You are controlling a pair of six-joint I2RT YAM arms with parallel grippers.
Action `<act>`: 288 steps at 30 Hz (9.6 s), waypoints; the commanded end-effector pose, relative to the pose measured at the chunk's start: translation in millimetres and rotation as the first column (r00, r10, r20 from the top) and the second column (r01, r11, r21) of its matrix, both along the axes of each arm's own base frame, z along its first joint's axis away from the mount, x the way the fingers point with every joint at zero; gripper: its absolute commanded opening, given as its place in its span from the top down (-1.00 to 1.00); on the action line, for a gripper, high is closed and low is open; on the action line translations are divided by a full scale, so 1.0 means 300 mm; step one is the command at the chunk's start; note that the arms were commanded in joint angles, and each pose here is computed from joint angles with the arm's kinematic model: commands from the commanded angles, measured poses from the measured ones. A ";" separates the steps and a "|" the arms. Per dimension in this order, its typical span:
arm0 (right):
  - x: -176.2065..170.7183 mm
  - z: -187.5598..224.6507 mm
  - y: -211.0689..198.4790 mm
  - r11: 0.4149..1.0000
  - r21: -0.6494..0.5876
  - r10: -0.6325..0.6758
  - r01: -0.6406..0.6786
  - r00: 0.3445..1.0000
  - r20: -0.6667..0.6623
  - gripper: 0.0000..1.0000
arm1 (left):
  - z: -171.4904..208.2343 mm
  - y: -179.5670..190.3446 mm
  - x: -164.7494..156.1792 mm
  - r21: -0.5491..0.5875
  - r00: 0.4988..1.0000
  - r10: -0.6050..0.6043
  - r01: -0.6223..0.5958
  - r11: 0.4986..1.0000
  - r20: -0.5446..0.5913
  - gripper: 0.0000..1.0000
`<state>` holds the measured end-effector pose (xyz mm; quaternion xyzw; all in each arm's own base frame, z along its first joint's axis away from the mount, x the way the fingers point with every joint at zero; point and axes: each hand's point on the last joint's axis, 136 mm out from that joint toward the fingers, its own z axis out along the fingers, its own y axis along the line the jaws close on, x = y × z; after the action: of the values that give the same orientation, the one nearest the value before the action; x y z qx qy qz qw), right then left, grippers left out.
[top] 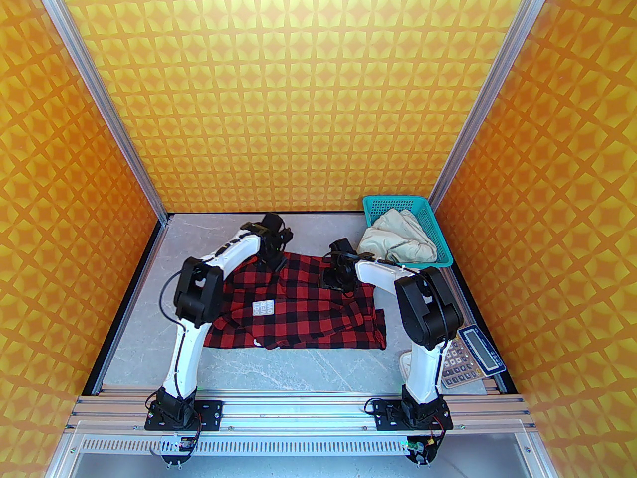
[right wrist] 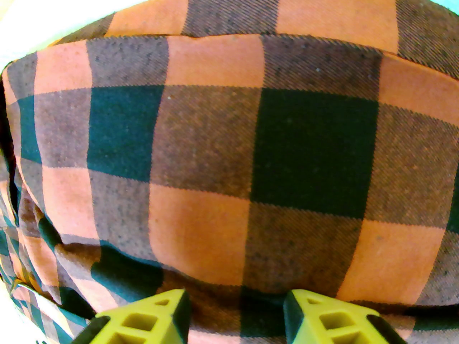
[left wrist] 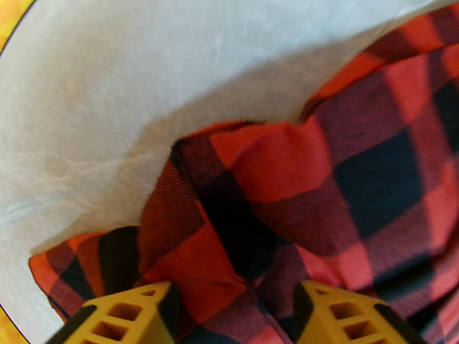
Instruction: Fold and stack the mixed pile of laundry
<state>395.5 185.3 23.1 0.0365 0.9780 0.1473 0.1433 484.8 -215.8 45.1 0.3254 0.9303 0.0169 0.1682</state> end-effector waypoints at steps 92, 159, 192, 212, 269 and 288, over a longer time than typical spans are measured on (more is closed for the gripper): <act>0.197 0.334 0.300 0.958 0.221 0.106 -0.181 0.944 0.311 0.11 | 0.581 0.223 0.443 -0.959 0.823 0.518 0.105 0.264 0.233 1.00; -0.461 0.068 -0.139 0.986 -0.164 0.024 -0.038 0.996 -0.085 0.08 | 0.103 0.852 -0.400 -0.593 0.494 0.805 -0.771 0.232 -0.328 0.64; 0.347 0.049 -0.166 0.982 -0.172 -0.063 0.083 0.991 0.122 0.58 | -0.086 0.622 -0.162 -0.578 0.622 0.697 -0.733 0.358 -0.357 0.65; 0.480 0.126 -0.202 0.984 -0.146 -0.064 0.098 0.973 0.223 0.79 | -0.053 0.692 -0.153 -0.589 0.605 0.722 -0.733 0.340 -0.335 0.65; 0.193 0.150 -0.122 0.969 -0.241 0.083 -0.047 0.986 0.143 0.02 | 0.133 0.682 0.088 -0.622 0.794 0.579 -0.550 0.558 -0.183 0.08; 0.416 -0.080 -0.052 0.967 -0.247 0.077 -0.066 0.996 0.035 0.07 | -0.140 0.689 0.197 -0.364 0.776 0.548 -0.631 0.685 -0.312 0.54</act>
<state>525.4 176.4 22.3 -0.0250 0.9786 0.0498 0.1982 558.3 -34.2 30.3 0.0067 0.9611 -0.2012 0.1889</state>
